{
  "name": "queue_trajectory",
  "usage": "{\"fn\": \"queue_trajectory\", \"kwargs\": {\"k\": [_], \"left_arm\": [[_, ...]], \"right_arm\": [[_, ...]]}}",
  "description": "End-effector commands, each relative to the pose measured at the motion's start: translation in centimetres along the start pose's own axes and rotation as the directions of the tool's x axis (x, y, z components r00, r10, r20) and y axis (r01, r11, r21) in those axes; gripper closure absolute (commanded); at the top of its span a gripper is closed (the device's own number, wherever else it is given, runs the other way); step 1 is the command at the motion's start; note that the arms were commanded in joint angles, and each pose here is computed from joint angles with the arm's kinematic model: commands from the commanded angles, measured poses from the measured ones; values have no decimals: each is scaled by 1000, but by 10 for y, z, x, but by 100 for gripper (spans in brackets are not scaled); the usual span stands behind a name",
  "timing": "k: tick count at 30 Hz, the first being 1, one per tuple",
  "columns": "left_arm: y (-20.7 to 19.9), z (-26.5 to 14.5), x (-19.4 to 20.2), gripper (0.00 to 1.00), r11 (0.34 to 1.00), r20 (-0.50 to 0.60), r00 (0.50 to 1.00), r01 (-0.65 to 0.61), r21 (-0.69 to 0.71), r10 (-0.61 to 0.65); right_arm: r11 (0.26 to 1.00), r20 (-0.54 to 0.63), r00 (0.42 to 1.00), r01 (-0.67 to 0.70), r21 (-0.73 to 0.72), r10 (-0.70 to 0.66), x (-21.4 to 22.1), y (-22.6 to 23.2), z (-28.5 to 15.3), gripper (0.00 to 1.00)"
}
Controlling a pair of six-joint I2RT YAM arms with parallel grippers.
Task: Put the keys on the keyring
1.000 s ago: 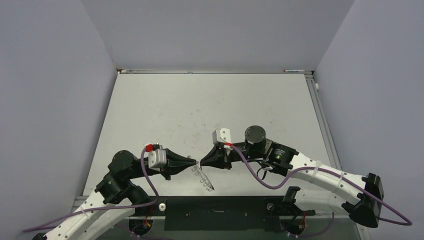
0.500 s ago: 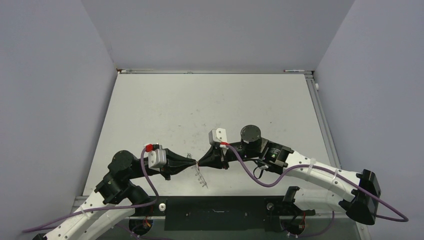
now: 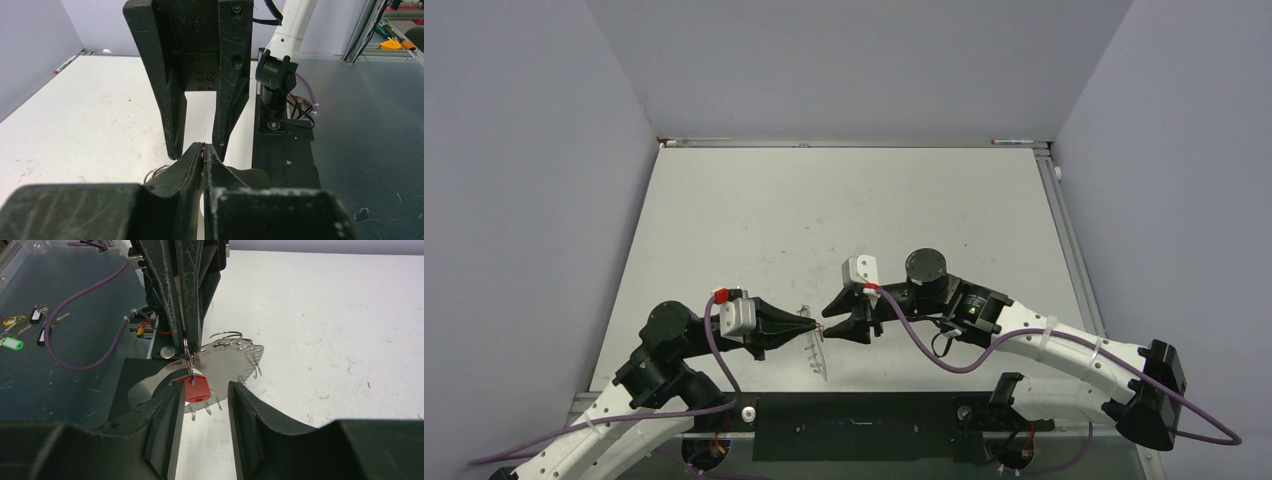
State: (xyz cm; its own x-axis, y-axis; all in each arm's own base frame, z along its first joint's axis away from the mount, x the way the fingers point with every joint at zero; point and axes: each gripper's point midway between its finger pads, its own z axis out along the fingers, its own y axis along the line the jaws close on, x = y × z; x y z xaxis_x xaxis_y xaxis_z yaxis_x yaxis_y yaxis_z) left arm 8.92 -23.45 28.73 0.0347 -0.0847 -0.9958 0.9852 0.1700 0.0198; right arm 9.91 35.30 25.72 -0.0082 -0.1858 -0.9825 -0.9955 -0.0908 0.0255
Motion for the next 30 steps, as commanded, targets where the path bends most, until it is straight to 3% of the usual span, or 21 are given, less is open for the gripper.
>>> {"fn": "queue_trajectory", "kwargs": {"k": [1,22,30], "left_arm": [[-2,0,-27,100,999,79,995,-53,6,53],[-2,-2,-28,100,998,82,995,-57,1,56],[-2,-2,-28,100,998,83,995,-58,1,57]], "right_arm": [[996,108,991,86,-9,-85,-44,2,-6,62],[995,148,987,80,-67,-69,-50,8,8,70],[994,145,987,80,-72,-69,-49,8,11,83]]}}
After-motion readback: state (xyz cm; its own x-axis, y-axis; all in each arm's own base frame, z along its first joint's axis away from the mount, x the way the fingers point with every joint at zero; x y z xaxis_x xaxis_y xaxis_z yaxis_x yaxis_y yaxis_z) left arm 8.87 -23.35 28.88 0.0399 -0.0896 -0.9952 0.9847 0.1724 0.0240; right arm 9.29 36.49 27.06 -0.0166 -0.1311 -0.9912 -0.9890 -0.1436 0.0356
